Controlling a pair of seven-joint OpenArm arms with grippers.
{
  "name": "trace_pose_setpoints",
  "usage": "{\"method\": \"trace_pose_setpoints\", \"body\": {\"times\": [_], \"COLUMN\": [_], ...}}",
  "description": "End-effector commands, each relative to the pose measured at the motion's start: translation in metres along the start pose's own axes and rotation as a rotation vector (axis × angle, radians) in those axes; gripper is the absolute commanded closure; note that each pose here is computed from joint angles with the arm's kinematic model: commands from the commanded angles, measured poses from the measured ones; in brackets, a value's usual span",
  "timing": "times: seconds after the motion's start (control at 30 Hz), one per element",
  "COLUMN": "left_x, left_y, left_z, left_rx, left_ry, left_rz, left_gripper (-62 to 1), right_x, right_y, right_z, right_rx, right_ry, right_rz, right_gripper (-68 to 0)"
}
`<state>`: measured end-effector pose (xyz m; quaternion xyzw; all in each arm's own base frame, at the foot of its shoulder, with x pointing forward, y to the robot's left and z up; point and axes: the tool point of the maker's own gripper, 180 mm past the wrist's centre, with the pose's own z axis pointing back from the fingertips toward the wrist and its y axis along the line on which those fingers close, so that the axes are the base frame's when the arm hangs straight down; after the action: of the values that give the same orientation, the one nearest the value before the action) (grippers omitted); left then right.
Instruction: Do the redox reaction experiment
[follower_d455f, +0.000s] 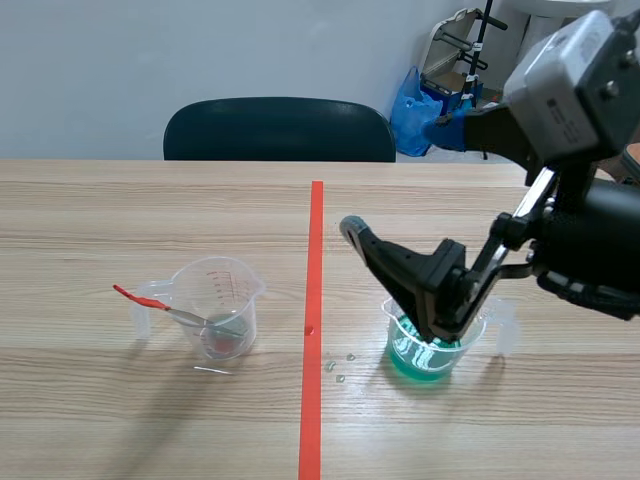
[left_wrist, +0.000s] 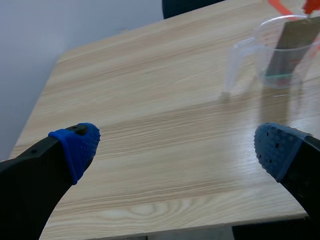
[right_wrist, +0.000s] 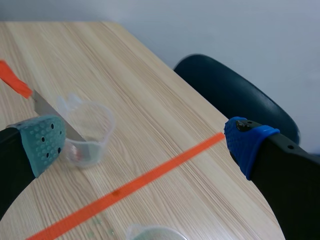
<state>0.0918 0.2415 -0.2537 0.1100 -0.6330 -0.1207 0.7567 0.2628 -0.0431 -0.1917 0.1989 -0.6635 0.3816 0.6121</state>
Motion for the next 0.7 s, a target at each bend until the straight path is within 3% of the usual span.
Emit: {"method": "trace_pose_setpoints", "body": {"times": [0.0,0.1,0.3,0.47,0.67], "left_x": [0.01,0.013,0.025,0.018,0.017], "left_y": [0.0,-0.002,-0.003,-0.005,-0.011], "left_z": [-0.006,-0.015,-0.025,-0.025,-0.025], "left_rx": [0.006,0.0,-0.01,-0.022,-0.055], "left_ry": [-0.025,-0.02,-0.039,-0.004,0.002], "left_rz": [-0.008,-0.025,-0.04,-0.056,-0.064], "left_gripper": [-62.3,-62.3,-62.3,-62.3,-62.3], "right_x": [0.012,0.015,0.02,0.024,0.02], "right_y": [-0.004,-0.008,-0.012,-0.007,-0.01], "right_z": [0.001,0.009,0.023,0.033,0.042], "right_rx": [-0.019,-0.043,-0.089,-0.101,-0.165], "right_ry": [-0.04,-0.048,-0.041,-0.035,-0.015], "right_rz": [-0.014,-0.046,-0.042,-0.054,-0.082], "right_gripper": [-67.9,-67.9,-67.9,-67.9,-67.9]}}
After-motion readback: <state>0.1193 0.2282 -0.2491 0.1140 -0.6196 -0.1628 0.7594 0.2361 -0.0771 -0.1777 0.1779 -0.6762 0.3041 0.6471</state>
